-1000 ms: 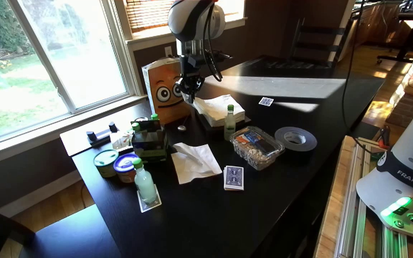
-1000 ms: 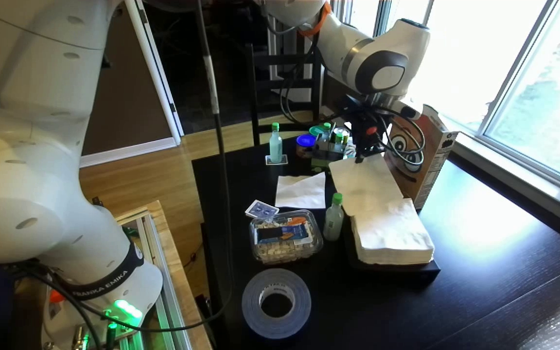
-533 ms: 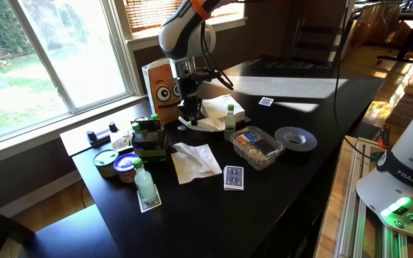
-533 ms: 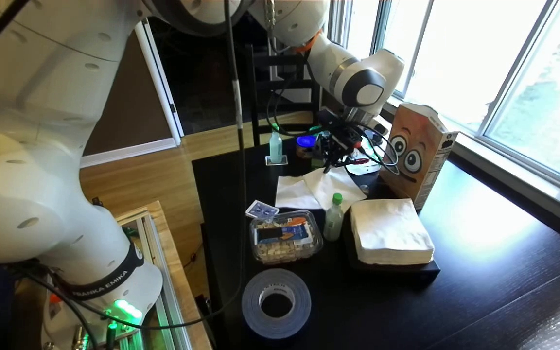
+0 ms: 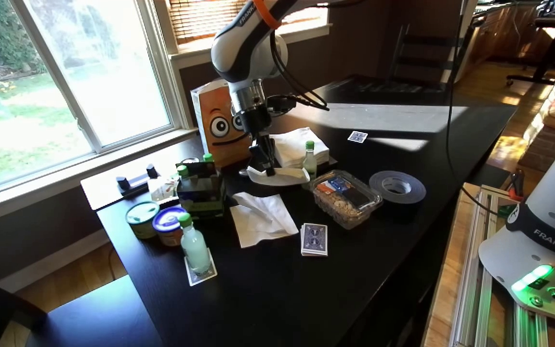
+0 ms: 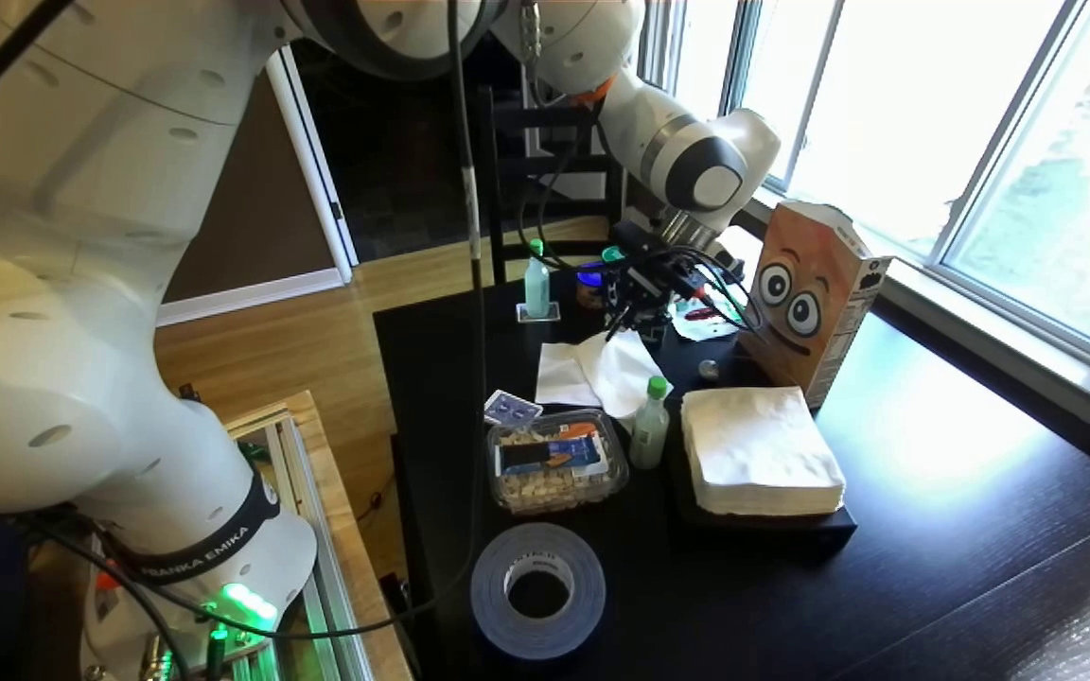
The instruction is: Remove the paper weight from the top of the napkins on the right then remove some napkins from the stack and place them on the left side of the table.
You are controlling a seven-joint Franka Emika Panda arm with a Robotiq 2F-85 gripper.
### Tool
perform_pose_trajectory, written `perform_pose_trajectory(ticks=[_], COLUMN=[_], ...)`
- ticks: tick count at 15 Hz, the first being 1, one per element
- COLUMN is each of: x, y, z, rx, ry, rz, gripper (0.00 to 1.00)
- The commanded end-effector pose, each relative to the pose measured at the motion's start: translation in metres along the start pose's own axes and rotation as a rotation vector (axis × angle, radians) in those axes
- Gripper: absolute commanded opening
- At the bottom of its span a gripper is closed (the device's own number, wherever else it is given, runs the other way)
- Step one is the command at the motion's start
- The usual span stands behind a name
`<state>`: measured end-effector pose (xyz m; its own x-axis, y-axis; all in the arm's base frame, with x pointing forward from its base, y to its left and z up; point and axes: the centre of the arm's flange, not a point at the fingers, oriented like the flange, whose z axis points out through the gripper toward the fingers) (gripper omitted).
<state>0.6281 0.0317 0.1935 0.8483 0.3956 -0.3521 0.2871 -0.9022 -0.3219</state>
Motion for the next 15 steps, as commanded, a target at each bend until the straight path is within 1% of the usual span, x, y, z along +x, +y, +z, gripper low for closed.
perform_pose_trajectory(ticks=[1,4,6,7,8,9,11,12,14,15], x=[0.013,0.044,0.056,0.057,0.058,0.059,0.057,0.054,0.041,0.032], y=[-0.018,-0.044,-0.063,-0.071,-0.078,-0.082,-0.085,-0.083,-0.076,-0.072], z=[0.011,0.023,0.034,0.040,0.046,0.051,0.056,0.056,0.046,0.040], rx=[-0.011,-0.041,-0.061,-0.057,-0.059,-0.059,-0.046,-0.043,-0.036,-0.037], ry=[0.015,0.083,0.059,0.040,0.011,-0.018,-0.034,-0.034,0.005,0.032], rz=[-0.024,-0.024,-0.030,-0.036,-0.035,-0.036,-0.041,-0.039,-0.023,0.000], gripper=[0.01,0.01,0.01,0.01,0.20,0.30,0.42,0.50,0.62,0.70])
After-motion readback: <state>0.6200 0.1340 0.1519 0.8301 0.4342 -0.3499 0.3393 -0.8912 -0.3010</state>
